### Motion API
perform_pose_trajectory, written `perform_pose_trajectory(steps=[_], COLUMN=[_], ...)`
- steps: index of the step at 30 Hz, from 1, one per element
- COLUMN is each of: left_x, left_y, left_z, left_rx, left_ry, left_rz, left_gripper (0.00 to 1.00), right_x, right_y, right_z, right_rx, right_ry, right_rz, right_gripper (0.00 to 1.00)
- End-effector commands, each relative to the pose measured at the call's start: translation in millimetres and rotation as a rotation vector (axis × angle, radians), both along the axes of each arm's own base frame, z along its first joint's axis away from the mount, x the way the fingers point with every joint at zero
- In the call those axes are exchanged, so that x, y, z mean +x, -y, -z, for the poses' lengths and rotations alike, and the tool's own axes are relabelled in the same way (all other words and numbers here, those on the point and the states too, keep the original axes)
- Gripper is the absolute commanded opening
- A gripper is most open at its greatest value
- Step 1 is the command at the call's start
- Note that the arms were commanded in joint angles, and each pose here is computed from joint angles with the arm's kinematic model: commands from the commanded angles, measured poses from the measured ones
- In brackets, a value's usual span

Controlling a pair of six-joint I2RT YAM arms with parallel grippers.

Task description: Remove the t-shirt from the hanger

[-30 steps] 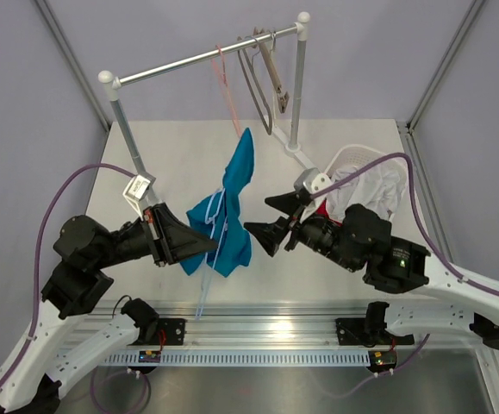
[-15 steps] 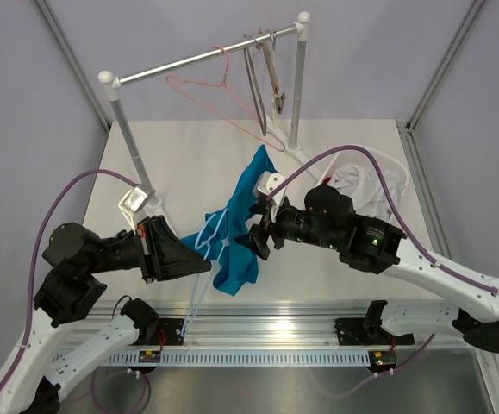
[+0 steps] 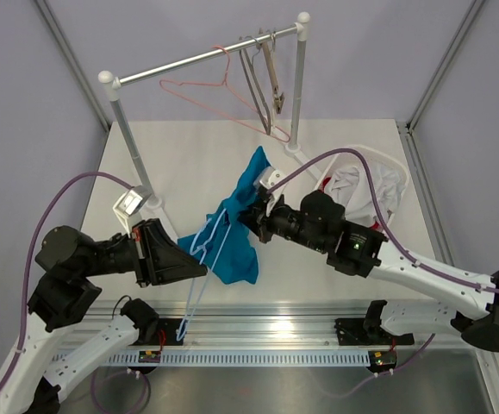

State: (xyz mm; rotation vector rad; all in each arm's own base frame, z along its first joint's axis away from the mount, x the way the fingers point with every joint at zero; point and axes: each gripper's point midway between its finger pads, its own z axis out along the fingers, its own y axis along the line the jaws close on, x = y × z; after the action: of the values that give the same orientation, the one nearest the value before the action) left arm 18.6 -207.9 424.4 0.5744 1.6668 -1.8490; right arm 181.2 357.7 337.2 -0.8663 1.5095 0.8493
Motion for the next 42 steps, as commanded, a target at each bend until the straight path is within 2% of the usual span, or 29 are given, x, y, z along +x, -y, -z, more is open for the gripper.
perform_pose_trajectory(steps=[1,7,14,18,19,21,23,29,35,37,38,42], left_x=[-16,-16,-29,-40,-42,-48,-58,-49,-32,-30,-27,-14], left_y=[-11,-11,-19,-25,-28,-36,-41,-38,-29,-29,-28,-21], left_z=[-24,-22,-35,-43,-38,-48,-50,-37,-23,-23,-22,-10], left_rx=[-0.060,-0.048,-0.062,-0.066,-0.032,-0.026,-0.033,-0.018,0.019,0.019,0.022,0.051], left_ry=[0.128,0.125,0.180,0.233,0.213,0.290,0.309,0.285,0.255,0.261,0.259,0.239], left_rz=[0.008,0.013,0.030,0.041,0.037,0.009,0.027,-0.003,-0.022,-0.036,-0.046,-0.069], left_gripper=[0.00,0.00,0.00,0.00,0.00,0.00,0.00,0.00,0.00,0.00,0.00,0.00], right_x=[27,60,106,110,115,114,113,87,79,100,96,131], right_y=[40,95,143,157,158,171,177,220,268,272,279,281], right_z=[-65,-103,-136,-165,-167,-189,-204,-290,-359,-362,-372,-350], right_rx=[0.209,0.306,0.342,0.356,0.342,0.378,0.395,0.499,0.463,0.400,0.399,0.335], right_ry=[0.096,0.153,0.211,0.222,0.223,0.247,0.256,0.379,0.555,0.588,0.605,0.577], right_rz=[0.232,0.504,0.694,0.721,0.741,0.765,0.775,0.849,1.013,1.074,1.072,1.127], right_gripper=[0.00,0.00,0.00,0.00,0.00,0.00,0.00,0.00,0.00,0.00,0.00,0.00])
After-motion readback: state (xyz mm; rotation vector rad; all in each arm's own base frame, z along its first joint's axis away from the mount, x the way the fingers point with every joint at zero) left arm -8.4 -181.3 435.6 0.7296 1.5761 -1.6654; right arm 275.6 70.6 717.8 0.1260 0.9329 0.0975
